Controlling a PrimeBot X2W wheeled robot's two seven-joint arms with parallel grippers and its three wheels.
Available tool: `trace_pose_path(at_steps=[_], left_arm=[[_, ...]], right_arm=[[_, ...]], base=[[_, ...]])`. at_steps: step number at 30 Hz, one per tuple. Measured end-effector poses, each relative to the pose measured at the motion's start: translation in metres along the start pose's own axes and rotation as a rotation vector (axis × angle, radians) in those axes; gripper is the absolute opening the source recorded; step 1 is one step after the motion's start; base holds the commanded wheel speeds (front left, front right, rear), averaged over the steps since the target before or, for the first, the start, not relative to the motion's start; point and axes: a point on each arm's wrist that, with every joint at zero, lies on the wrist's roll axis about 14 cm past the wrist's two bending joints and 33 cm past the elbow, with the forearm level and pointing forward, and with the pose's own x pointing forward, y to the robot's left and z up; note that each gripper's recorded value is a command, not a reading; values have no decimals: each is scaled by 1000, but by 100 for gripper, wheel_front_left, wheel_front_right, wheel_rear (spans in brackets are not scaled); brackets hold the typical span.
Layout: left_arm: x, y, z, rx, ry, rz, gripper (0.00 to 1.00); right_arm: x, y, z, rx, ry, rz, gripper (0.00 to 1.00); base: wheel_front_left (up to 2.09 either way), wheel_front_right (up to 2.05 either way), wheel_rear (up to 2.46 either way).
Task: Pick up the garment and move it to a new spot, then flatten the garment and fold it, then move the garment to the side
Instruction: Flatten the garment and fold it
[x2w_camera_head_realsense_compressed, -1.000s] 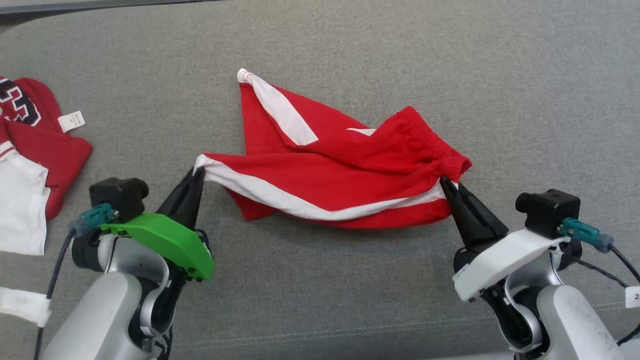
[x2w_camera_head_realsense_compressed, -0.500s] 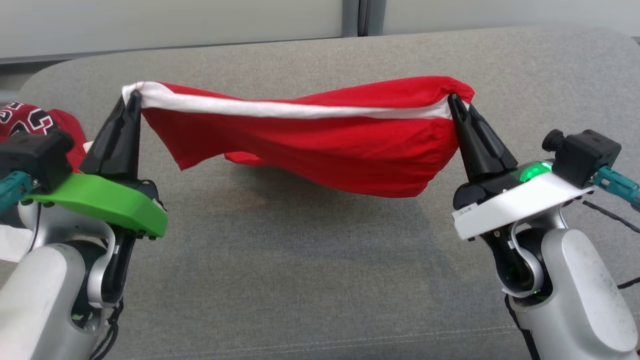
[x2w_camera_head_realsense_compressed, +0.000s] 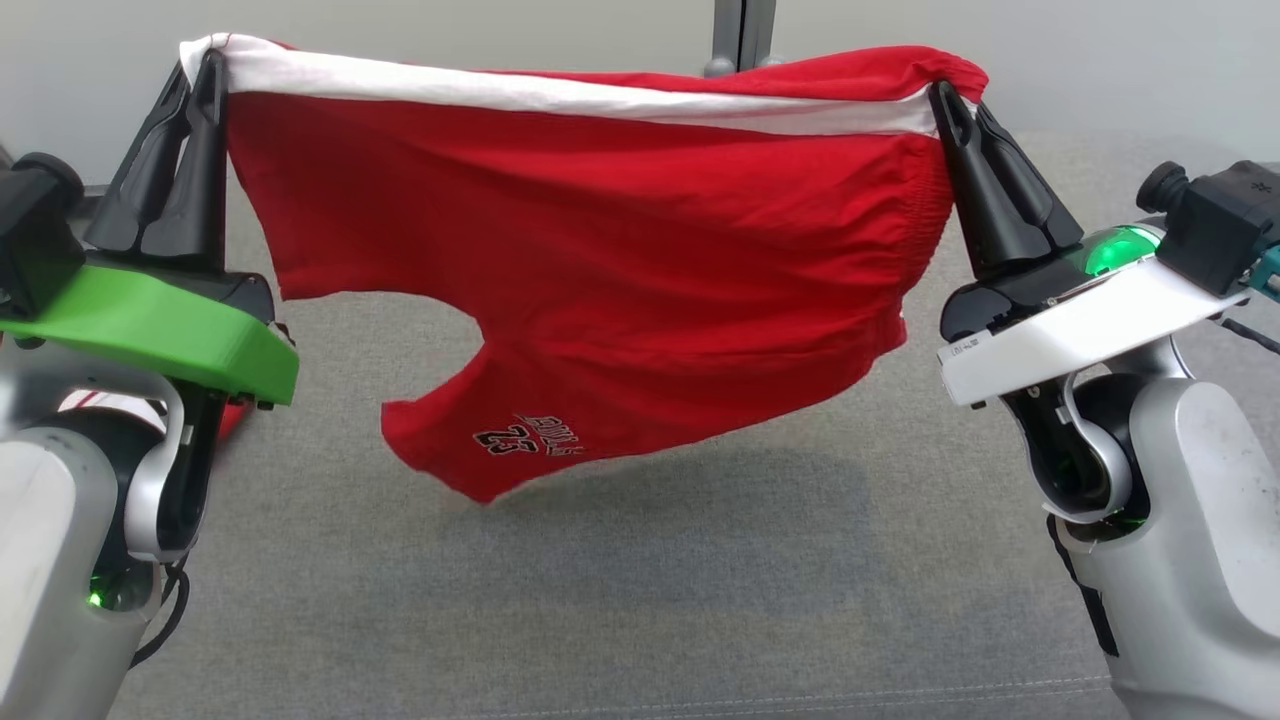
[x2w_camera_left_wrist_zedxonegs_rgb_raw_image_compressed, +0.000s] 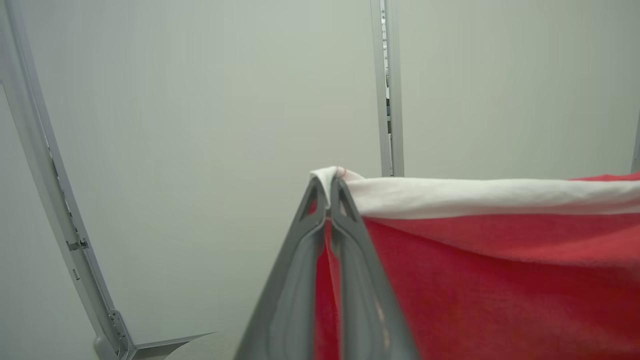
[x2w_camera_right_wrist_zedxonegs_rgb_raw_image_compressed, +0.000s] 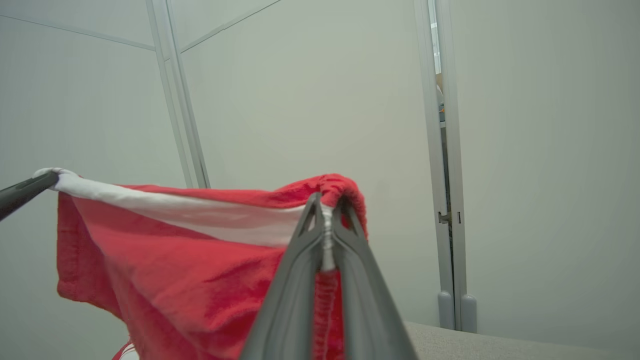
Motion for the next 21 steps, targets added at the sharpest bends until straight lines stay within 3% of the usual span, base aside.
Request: trace_pose_path(at_steps=[13,21], left_arm=[[2,-6,-8,-44,30,-12,0],[44,0,-35,-130,87,-31,0]], right_arm=[[-2,-9,-18,-7,71,-19,0],[34,-29,-28,-64,70,-10,0]], base=[[0,0,0],[0,0,0]])
